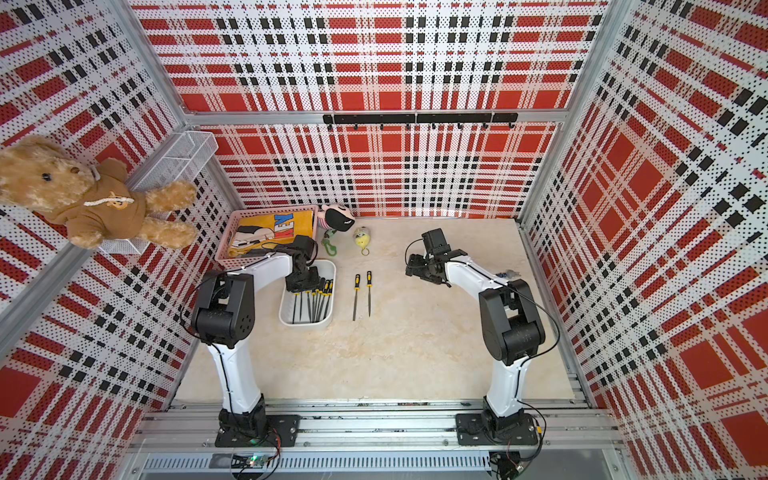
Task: Take the file tool out of the storage box
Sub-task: Pick up the file tool from the storage box, then place the file tool at the center of the board.
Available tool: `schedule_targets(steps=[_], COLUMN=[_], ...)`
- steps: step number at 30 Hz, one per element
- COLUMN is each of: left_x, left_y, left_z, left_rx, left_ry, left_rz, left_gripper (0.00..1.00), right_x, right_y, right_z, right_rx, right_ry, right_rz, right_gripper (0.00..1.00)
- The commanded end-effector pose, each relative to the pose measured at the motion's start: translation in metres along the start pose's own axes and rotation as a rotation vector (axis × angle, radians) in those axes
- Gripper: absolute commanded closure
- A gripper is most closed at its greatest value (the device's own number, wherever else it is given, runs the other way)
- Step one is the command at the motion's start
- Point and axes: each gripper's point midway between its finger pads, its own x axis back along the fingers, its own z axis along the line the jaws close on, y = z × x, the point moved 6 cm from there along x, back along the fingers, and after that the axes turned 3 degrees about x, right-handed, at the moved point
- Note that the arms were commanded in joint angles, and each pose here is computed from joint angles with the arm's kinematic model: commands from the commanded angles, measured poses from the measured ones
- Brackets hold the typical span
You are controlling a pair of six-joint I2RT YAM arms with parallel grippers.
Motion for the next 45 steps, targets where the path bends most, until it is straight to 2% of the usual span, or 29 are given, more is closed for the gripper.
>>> schedule_targets(steps=[1,9,11,14,15,22,27,36,45], left_x=[-0.002,0.053,0.071,0.082,0.086,0.085,0.074,0.05,0.029], left_y=[-0.001,0.038,0.048,0.055,0.047,0.017,-0.005,-0.031,-0.042], left_z=[0.002,-0.022,-0.037,-0.061,-0.084,-0.165,-0.203,-0.228,-0.232], left_rx=[-0.009,-0.011,-0.01,-0.019,-0.055,-0.147,-0.192,-0.2,-0.194], left_ry=[0.028,-0.023,-0.067,-0.155,-0.192,-0.295,-0.329,-0.36,-0.352], left_rz=[0.014,-0.103,-0.143,-0.146,-0.141,-0.108,-0.072,-0.018,0.025], left_gripper=[0.98,0.99,0.99,0.99,0.99,0.99,0.99,0.99,0.99], right_x=[-0.004,0.006,0.013,0.022,0.025,0.033,0.032,0.029,0.027], right_y=[-0.004,0.002,0.004,0.006,0.007,0.006,-0.001,-0.008,-0.009], right_z=[-0.001,0.002,0.003,0.003,0.002,-0.009,-0.016,-0.02,-0.022], right_rx=[-0.001,0.001,0.005,0.006,0.0,-0.029,-0.029,-0.027,-0.018], right_ry=[-0.008,-0.004,-0.002,-0.001,0.002,0.003,-0.012,-0.021,-0.029], right_rz=[0.013,-0.032,-0.062,-0.101,-0.111,-0.142,-0.129,-0.113,-0.1], right_gripper=[0.24,0.24,0.23,0.22,0.22,0.22,0.21,0.21,0.21])
